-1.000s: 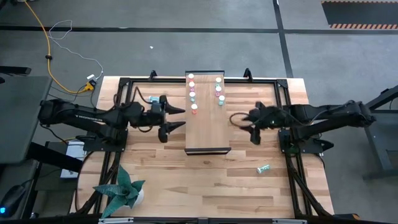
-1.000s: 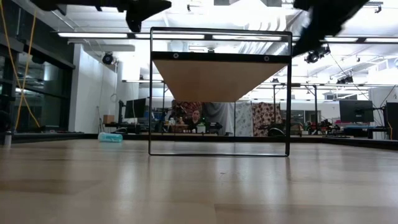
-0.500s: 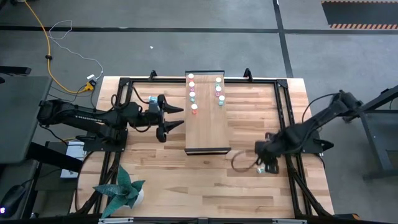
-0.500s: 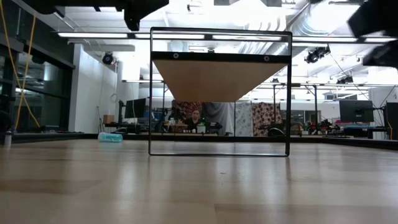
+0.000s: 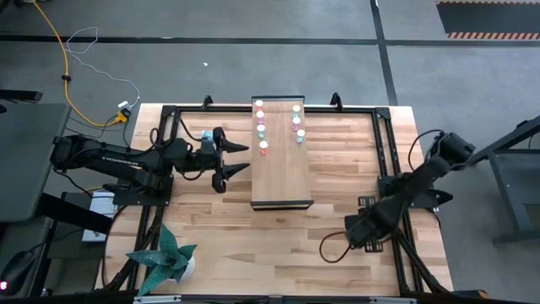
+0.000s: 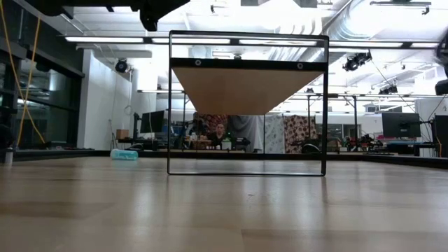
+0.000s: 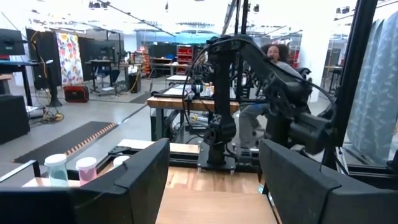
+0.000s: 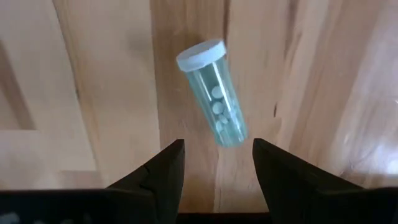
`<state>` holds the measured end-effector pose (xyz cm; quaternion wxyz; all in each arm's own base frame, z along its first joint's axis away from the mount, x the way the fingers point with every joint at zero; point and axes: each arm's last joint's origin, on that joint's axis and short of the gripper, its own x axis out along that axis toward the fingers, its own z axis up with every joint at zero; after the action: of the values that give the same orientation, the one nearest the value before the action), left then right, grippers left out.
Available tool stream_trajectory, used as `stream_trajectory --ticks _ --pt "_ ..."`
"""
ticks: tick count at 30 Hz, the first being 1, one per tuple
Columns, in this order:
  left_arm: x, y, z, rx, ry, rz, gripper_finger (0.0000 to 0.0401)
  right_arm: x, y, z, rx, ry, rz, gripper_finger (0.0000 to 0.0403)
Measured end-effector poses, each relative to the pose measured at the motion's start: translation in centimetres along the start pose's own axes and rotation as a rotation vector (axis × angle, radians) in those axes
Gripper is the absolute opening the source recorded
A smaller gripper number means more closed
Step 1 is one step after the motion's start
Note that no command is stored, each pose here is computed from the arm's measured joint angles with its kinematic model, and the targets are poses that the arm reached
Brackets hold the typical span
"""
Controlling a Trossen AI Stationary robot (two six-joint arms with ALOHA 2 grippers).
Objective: Pick and place medicine bottles onto shelf by color
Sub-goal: Put the transparent green pill bottle on the shelf
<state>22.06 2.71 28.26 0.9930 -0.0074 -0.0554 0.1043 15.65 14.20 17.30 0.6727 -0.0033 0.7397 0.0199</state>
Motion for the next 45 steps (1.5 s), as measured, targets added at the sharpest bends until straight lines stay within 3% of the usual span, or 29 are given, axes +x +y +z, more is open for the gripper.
stream_trajectory --ticks 11,32,45 --pt "0.0 0.0 0.0 -0.007 0.002 0.000 0.0239 2.9 1.2 0.7 -0.082 0.024 -0.131 0.0181" --pt "0.0 0.0 -0.1 -0.006 0.006 0.000 0.0239 3.3 1.6 1.1 -0.054 0.008 -0.108 0.0180" --pt "0.0 0.0 -0.1 -0.006 0.006 0.000 0.0239 3.2 1.5 1.0 -0.054 0.017 -0.111 0.0114"
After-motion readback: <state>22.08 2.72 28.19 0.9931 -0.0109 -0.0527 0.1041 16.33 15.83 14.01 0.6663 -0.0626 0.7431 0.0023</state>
